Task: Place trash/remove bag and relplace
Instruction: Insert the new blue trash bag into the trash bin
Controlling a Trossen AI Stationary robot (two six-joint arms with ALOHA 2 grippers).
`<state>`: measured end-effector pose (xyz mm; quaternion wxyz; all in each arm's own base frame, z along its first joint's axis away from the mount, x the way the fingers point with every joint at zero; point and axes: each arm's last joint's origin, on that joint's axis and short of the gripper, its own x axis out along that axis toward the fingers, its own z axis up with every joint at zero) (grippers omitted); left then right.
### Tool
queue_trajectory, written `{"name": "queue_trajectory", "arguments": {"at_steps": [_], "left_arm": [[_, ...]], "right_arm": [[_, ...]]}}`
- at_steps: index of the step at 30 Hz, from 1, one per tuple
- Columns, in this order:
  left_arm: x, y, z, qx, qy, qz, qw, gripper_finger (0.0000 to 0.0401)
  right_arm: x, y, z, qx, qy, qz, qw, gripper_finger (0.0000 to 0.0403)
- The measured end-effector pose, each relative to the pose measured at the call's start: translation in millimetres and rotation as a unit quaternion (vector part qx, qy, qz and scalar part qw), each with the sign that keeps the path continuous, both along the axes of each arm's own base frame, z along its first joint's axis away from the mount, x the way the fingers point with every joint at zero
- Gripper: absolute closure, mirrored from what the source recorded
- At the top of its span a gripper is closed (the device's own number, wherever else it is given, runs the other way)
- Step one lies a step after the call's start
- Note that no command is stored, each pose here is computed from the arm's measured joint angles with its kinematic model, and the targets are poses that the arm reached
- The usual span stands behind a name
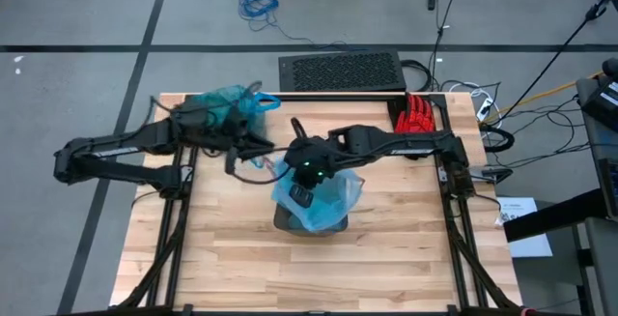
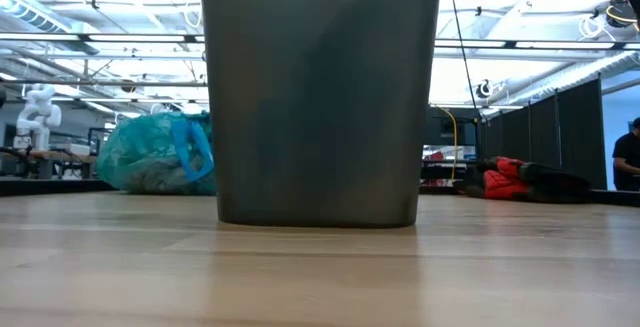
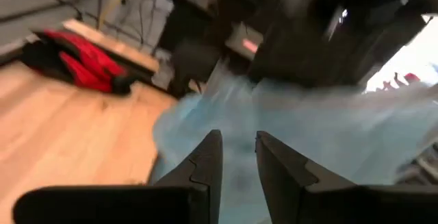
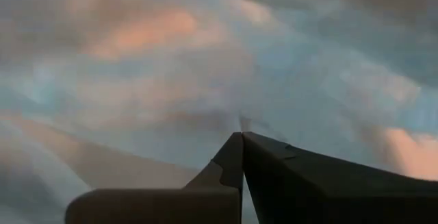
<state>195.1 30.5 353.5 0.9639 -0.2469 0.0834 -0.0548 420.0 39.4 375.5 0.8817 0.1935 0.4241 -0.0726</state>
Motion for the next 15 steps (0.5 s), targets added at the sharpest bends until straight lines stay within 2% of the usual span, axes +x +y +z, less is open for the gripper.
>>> {"name": "queue_trajectory", "arguments": {"at_steps": [6,15], "left_arm": [[-31,4,11,-0.010,-0.014,0.038,0.999,0.0342],[-58,0,23,0.000,-0.053,0.056,0.997,0.0356]], "right_arm": [[1,-1,-34,0.006,0.123,-0.028,0.992,0.0403],[-1,-4,-38,0.032,0.146,-0.056,0.987,0.0403]]}}
